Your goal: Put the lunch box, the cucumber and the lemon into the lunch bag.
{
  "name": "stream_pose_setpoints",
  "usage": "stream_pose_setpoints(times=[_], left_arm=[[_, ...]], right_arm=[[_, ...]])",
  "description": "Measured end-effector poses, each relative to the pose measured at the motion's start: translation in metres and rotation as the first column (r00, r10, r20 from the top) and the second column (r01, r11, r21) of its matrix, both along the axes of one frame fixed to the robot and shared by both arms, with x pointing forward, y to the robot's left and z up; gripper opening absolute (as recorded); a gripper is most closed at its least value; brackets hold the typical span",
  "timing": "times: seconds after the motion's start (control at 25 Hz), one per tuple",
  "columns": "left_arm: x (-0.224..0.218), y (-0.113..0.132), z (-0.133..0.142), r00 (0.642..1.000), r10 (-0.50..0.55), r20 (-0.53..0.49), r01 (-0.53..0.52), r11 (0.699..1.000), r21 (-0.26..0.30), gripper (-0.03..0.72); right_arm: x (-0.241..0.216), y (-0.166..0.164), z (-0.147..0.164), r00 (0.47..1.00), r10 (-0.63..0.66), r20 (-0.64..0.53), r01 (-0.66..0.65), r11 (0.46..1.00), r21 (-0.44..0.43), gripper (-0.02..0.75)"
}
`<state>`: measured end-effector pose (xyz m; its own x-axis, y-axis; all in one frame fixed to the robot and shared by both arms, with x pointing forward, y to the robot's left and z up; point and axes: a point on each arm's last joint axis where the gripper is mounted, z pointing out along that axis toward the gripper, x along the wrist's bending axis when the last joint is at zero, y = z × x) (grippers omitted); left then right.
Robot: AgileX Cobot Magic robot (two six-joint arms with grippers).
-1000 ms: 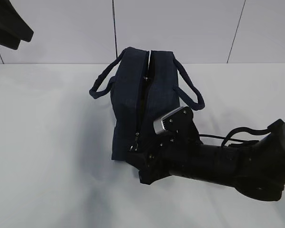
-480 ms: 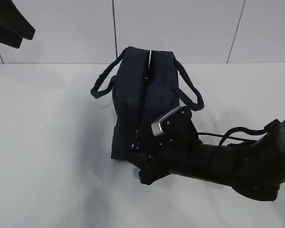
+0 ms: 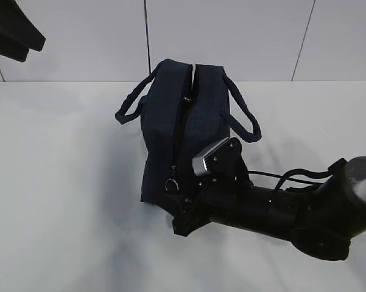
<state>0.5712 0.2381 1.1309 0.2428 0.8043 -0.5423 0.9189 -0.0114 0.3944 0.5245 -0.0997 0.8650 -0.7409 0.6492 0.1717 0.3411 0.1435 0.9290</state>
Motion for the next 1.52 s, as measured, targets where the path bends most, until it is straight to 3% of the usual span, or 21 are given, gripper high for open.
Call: stream_pose_setpoints(times=[0.36,0.68,1.36,1.52], left_arm=[[0.0,0.0,0.0,1.0,0.0,0.0,0.0,1.0,0.0,0.277],[0.0,0.0,0.0,1.0,0.0,0.0,0.0,1.0,0.0,0.269],[0.0,0.0,0.0,1.0,0.0,0.0,0.0,1.0,0.0,0.265],[0.0,0.0,0.0,1.0,0.0,0.0,0.0,1.0,0.0,0.258]], right_arm=[[0.0027,-0.0018,0.0008,0.999,-0.042,-0.005,0.042,0.999,0.015,0.377],[0.0031,-0.002,0.001,0.999,-0.047,-0.004,0.047,0.999,0.018,0.274],[0.0017,-0.0018,-0.007,0.999,-0.032,-0.026,0.032,0.999,-0.01,0.262],[0.0017,-0.0018,-0.007,0.999,-0.032,-0.026,0.032,0.999,-0.01,0.229]])
